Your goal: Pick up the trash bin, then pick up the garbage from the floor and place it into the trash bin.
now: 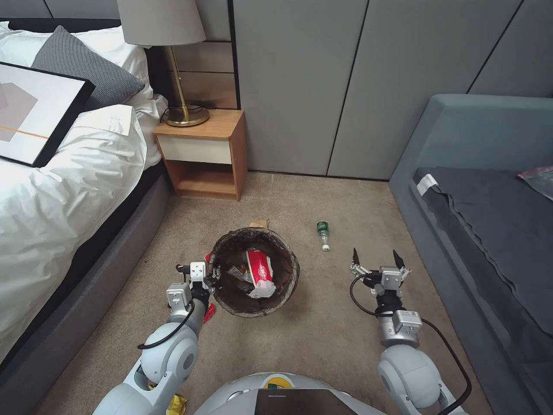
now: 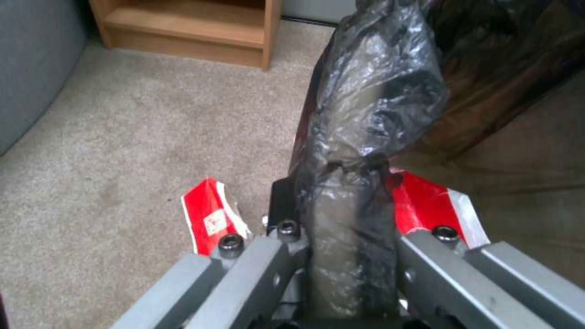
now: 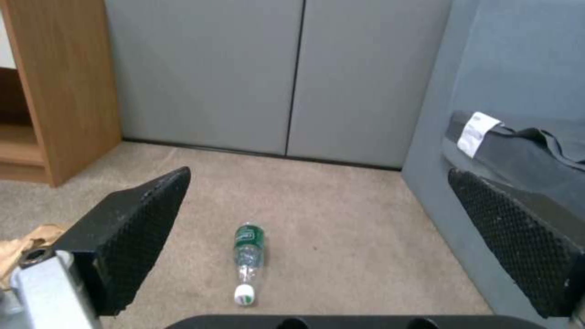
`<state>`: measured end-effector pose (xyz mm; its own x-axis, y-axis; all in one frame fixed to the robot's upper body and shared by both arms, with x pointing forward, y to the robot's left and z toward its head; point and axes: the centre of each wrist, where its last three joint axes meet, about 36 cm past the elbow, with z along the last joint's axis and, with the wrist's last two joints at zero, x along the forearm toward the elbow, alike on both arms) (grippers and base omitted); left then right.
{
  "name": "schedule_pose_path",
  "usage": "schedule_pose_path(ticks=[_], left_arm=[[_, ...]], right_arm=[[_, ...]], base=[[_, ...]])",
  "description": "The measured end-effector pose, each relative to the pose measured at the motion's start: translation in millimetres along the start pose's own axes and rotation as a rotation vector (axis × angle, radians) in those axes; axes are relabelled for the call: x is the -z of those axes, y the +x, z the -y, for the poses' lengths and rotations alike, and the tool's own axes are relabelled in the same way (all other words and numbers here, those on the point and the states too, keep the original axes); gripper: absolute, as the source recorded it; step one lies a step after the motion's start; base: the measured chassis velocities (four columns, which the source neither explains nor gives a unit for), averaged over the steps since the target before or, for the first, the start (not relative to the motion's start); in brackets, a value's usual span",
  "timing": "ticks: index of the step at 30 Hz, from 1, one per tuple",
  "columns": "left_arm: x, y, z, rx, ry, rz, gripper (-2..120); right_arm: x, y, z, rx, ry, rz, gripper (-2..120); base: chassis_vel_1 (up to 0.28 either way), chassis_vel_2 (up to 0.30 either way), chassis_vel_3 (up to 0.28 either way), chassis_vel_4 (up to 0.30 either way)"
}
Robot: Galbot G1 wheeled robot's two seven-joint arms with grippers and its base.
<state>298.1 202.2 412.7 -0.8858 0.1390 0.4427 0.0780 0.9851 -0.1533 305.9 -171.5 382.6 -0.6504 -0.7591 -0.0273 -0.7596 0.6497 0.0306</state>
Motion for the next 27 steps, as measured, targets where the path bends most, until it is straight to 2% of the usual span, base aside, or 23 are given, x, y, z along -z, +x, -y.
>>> schedule_pose_path(ticks=[15, 27], left_arm=[[-0.3, -1.3, -0.5, 0.001, -0.001, 0.000, 3], [-0.8, -2.2, -0.5, 0.001, -0.001, -0.001, 3]], right_arm=[[2.7, -2.3, -3.3, 0.001, -0.003, 0.008, 100], [7.9, -4.8, -4.3, -0.007, -0.004, 0.025, 100]], base=[[-0.015, 0.016, 0.017, -0.017], [-0.181, 0.179, 0.177, -0.168]])
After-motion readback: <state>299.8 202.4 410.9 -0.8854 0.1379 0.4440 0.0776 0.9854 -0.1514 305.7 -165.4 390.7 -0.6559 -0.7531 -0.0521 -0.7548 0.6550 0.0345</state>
